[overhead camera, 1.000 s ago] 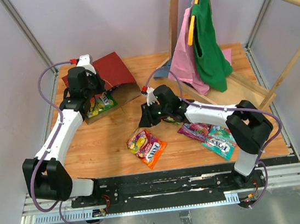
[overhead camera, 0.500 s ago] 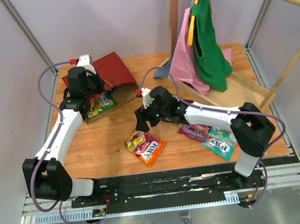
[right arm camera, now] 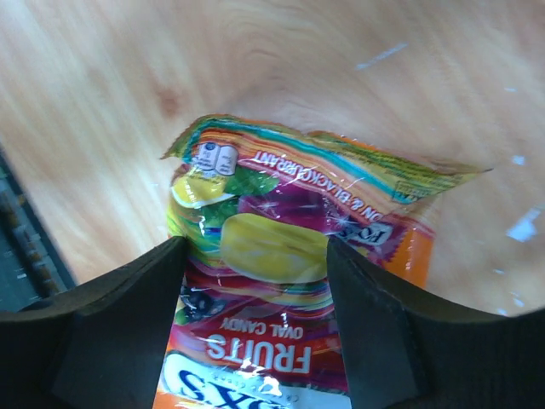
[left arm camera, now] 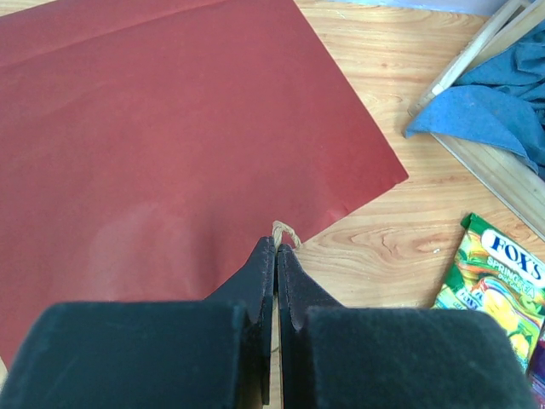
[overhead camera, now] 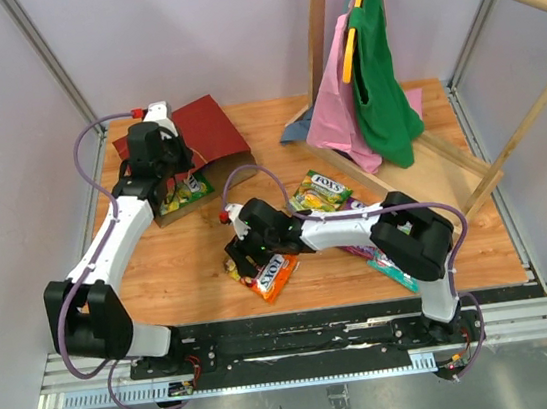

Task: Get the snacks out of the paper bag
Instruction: Adjust the snack at the center of the board.

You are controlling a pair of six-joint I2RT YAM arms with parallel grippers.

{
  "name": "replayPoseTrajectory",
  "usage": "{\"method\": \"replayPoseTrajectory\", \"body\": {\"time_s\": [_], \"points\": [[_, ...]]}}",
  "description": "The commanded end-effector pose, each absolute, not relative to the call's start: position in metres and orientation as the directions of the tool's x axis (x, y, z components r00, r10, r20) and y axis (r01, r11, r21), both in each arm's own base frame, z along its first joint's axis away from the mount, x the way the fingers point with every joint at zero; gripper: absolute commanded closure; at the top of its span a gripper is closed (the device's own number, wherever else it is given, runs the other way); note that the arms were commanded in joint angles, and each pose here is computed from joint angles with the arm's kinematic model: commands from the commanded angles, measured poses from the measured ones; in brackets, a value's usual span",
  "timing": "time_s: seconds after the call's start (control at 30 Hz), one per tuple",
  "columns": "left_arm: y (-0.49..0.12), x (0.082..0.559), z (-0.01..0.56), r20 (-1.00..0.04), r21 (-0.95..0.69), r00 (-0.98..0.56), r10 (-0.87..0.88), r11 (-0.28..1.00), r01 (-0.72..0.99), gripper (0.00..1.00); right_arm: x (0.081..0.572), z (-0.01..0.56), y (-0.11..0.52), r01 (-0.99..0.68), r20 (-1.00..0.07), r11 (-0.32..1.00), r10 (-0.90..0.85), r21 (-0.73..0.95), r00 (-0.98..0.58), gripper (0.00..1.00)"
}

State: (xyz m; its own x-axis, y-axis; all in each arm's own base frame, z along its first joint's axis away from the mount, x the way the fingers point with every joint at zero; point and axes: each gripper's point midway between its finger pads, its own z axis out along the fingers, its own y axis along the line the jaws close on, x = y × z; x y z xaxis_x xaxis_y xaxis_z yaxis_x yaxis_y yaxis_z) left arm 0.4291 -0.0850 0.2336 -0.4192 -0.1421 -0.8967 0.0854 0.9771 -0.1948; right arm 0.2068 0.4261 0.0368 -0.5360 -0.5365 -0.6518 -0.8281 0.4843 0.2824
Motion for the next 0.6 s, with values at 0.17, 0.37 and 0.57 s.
{"method": "replayPoseTrajectory", "body": {"time_s": [0.17, 0.37, 0.57], "points": [[-0.089, 0.44, 0.246, -0.912, -0.194, -0.385, -0.141, 0.976, 0.102, 1.0, 0.225, -0.019, 0.314, -0.815, -0.418, 0.566, -0.774, -0.122, -0.475, 0.31], [-0.089, 0.44, 0.247, -0.913, -0.195, -0.384, -0.142, 0.975, 0.103, 0.99, 0.217, -0.025, 0.278, -0.815, -0.355, 0.555, -0.804, -0.164, -0.476, 0.27], [-0.089, 0.438, 0.248, -0.912, -0.199, -0.383, -0.146, 0.974, 0.104, 0.99, 0.225, 0.028, 0.3, -0.856, -0.49, 0.499, -0.785, -0.135, -0.38, 0.13]]}}
